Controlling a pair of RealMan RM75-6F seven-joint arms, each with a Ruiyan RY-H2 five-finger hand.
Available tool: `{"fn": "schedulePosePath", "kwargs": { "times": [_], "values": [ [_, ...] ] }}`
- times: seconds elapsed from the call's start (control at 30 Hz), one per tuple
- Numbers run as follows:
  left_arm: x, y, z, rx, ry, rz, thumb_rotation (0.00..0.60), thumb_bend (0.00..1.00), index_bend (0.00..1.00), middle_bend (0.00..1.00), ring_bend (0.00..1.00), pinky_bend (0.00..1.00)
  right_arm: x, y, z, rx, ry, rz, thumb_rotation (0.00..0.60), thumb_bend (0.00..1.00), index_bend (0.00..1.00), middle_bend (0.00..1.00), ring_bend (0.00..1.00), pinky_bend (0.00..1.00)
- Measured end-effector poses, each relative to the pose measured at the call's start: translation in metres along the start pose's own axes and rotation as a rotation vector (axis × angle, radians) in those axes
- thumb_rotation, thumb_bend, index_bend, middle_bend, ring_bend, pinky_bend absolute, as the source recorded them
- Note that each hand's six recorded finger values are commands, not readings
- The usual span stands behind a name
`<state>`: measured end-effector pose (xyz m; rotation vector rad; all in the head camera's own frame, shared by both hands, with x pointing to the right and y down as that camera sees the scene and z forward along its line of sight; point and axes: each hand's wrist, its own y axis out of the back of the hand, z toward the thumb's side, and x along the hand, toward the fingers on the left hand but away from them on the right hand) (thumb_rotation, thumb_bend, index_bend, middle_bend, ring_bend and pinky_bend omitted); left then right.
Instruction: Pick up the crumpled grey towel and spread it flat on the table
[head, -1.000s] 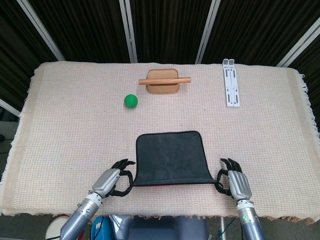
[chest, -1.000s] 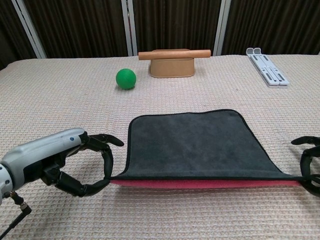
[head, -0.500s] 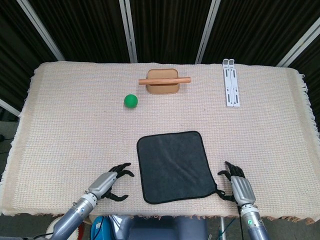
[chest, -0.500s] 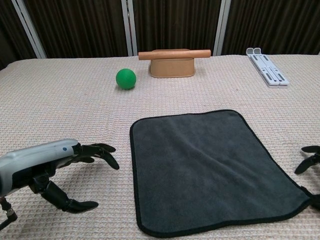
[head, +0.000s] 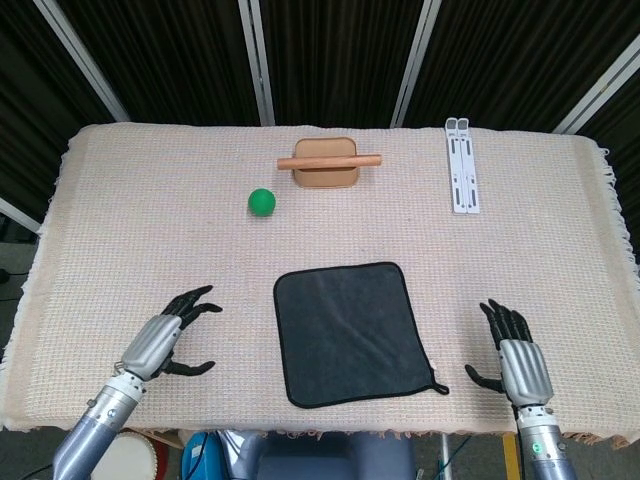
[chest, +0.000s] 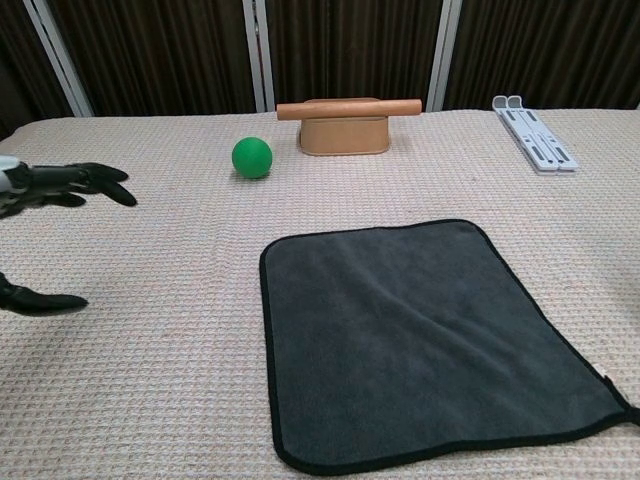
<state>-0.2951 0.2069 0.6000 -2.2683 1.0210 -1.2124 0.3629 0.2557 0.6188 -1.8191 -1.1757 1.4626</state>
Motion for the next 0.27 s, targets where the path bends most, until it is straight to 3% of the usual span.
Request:
{"fn": "schedulePosePath", "kwargs": {
  "times": [0.2,0.27],
  "values": [
    [-0.037,0.039,-0.036,0.340,0.087,0.221,0.600,0.14,0.12,0.00,0.00,0.00,0.000,0.028,-0.023,0.156,0.007,-0.143,0.600,0.22,0.00,0.00,0.00,0.00],
    [-0.051,0.046,-0.049,0.392,0.131,0.261,0.600,0.12,0.11,0.00,0.00,0.00,0.001,0.039,-0.029,0.188,0.003,-0.194,0.600,0.22,0.00,0.00,0.00,0.00]
  ]
}}
